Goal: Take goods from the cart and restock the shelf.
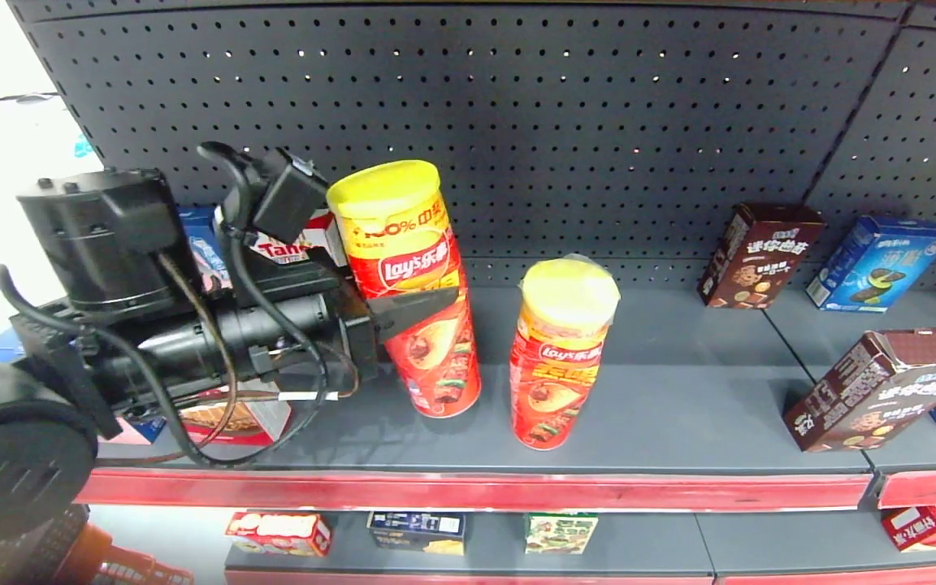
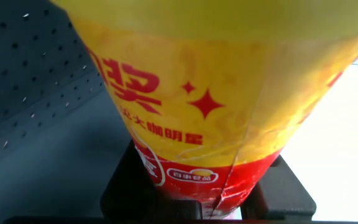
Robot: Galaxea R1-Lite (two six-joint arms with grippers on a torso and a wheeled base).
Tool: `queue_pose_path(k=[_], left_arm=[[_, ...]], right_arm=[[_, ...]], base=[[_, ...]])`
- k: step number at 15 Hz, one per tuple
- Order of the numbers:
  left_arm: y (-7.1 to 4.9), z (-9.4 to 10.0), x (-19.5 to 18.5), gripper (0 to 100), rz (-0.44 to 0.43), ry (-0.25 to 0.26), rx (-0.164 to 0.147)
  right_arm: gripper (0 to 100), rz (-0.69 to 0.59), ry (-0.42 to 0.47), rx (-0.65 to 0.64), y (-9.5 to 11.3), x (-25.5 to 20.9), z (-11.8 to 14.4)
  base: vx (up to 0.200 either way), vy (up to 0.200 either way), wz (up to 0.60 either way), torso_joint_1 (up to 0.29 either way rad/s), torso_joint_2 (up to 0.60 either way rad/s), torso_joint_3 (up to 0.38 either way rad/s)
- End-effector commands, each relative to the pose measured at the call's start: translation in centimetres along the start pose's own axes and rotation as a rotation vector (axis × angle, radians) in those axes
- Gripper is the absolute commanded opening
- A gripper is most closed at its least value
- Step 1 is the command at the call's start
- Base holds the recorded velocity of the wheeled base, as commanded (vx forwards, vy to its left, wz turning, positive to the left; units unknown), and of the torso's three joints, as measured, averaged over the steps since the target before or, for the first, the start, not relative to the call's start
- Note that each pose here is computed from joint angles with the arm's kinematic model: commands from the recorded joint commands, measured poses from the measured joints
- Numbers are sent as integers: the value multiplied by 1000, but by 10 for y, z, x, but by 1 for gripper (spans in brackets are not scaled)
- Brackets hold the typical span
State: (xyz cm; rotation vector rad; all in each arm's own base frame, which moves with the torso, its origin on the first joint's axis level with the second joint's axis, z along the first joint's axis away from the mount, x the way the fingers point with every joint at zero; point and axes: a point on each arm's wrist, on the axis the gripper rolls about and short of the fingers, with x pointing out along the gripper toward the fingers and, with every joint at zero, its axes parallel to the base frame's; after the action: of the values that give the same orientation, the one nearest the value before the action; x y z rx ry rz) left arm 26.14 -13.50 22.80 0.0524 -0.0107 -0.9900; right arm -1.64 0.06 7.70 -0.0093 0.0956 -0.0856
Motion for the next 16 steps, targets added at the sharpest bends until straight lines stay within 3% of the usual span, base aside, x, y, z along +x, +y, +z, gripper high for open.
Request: queue_pose_path(k=[1, 2, 3, 4, 7, 11, 14, 15, 16], left_arm=[[24, -14, 24, 0, 18, 58, -12], [27, -14, 26, 0, 21, 66, -6], [39, -12, 34, 0, 26, 98, 25], [42, -9, 38, 0, 19, 107, 37], [59, 7, 59, 0, -13, 71, 73], [70, 7, 78, 0, -18, 46, 93], [77, -2, 89, 0, -45, 49, 163], [77, -2, 89, 0, -45, 49, 163], [80, -7, 99, 0, -59, 42, 194]], right_arm=[[100, 0, 5, -1, 0, 0, 0], [100, 0, 5, -1, 0, 0, 0], [100, 0, 5, -1, 0, 0, 0], [100, 0, 5, -1, 0, 0, 0], [100, 0, 5, -1, 0, 0, 0], [100, 0, 5, -1, 0, 0, 0], [100, 0, 5, -1, 0, 0, 0], [100, 0, 5, -1, 0, 0, 0], [100, 0, 5, -1, 0, 0, 0]], base=[[0, 0, 0, 0, 0, 0], [0, 0, 0, 0, 0, 0], [0, 0, 0, 0, 0, 0], [0, 0, 0, 0, 0, 0], [0, 0, 0, 0, 0, 0], [0, 0, 0, 0, 0, 0], [0, 0, 0, 0, 0, 0], [0, 0, 0, 0, 0, 0], [0, 0, 0, 0, 0, 0]])
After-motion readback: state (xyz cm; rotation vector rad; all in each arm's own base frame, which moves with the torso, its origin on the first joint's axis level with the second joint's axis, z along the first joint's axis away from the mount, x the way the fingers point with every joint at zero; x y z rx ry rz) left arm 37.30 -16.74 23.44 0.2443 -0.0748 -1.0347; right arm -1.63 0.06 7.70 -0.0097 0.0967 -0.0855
